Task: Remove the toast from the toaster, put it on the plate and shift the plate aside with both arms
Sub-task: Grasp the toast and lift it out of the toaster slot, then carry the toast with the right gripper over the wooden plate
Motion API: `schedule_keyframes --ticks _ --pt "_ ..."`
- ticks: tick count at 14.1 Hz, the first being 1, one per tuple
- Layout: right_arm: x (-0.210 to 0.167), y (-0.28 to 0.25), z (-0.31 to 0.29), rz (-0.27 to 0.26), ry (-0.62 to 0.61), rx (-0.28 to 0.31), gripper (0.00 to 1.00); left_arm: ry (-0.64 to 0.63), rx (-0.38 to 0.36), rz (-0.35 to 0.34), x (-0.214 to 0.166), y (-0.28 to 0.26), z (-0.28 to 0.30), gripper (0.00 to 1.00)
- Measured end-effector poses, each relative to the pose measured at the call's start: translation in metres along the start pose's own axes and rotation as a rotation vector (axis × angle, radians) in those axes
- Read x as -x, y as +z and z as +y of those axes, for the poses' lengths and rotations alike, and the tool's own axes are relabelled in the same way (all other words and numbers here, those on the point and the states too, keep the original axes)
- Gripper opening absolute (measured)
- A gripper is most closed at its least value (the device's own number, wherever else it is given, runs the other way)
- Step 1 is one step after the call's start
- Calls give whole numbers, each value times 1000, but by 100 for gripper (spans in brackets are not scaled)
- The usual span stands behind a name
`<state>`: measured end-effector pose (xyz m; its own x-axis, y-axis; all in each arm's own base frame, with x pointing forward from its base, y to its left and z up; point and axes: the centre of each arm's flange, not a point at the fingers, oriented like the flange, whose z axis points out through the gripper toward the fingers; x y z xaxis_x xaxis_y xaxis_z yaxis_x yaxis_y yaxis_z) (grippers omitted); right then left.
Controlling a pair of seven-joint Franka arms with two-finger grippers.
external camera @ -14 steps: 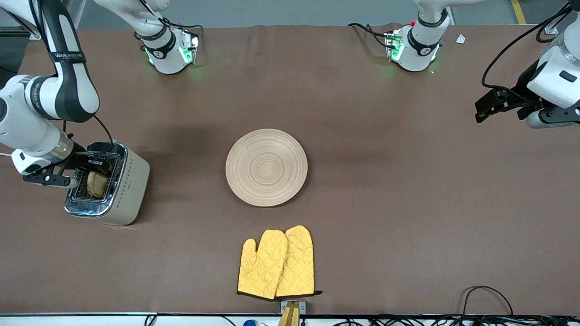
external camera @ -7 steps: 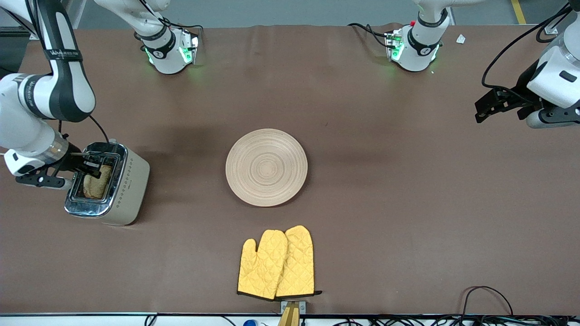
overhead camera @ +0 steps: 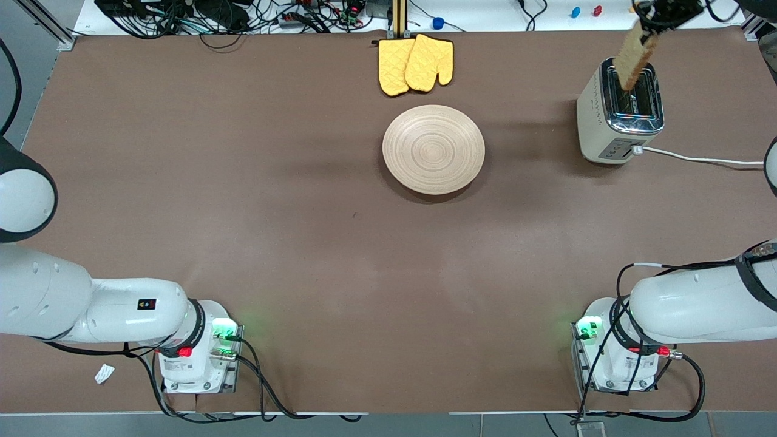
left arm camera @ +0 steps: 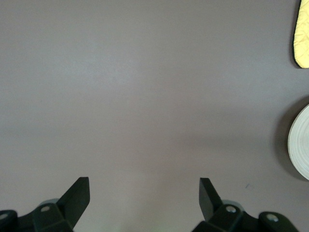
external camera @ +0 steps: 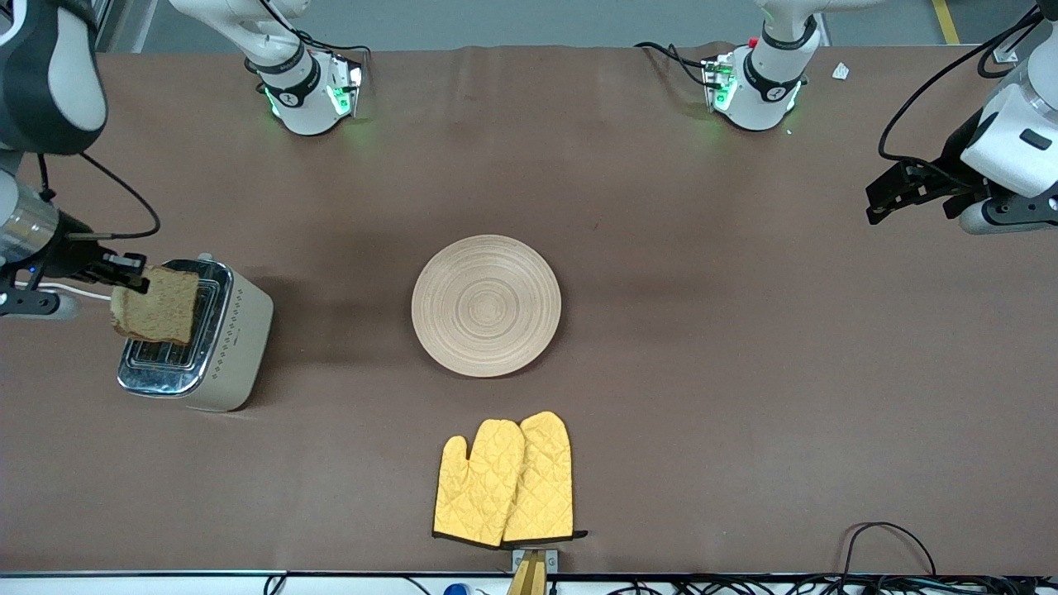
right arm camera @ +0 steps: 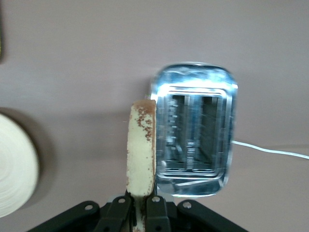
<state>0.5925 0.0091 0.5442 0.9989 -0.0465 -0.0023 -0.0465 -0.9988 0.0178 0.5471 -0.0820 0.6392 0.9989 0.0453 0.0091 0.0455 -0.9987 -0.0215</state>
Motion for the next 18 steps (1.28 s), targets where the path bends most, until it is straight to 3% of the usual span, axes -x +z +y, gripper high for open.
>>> schedule_keyframes --ticks 3,6,10,11,14,16,18 --pt "7 2 -71 -10 33 -20 9 0 0 0 0 0 0 100" --pt "17 46 -119 -130 115 -231 9 1 0 0 0 0 0 100" --pt "28 120 -140 -221 273 -480 9 1 0 0 0 0 0 100" --pt "34 134 -151 -225 302 -521 9 1 0 0 0 0 0 100" --pt "67 174 -209 -193 324 -562 8 0 0 -2 -1 1 0 100" --pt "93 196 -244 -158 305 -585 8 0 0 -3 -1 2 0 100" --pt "107 214 -254 -132 256 -648 8 0 0 -4 -1 2 0 100"
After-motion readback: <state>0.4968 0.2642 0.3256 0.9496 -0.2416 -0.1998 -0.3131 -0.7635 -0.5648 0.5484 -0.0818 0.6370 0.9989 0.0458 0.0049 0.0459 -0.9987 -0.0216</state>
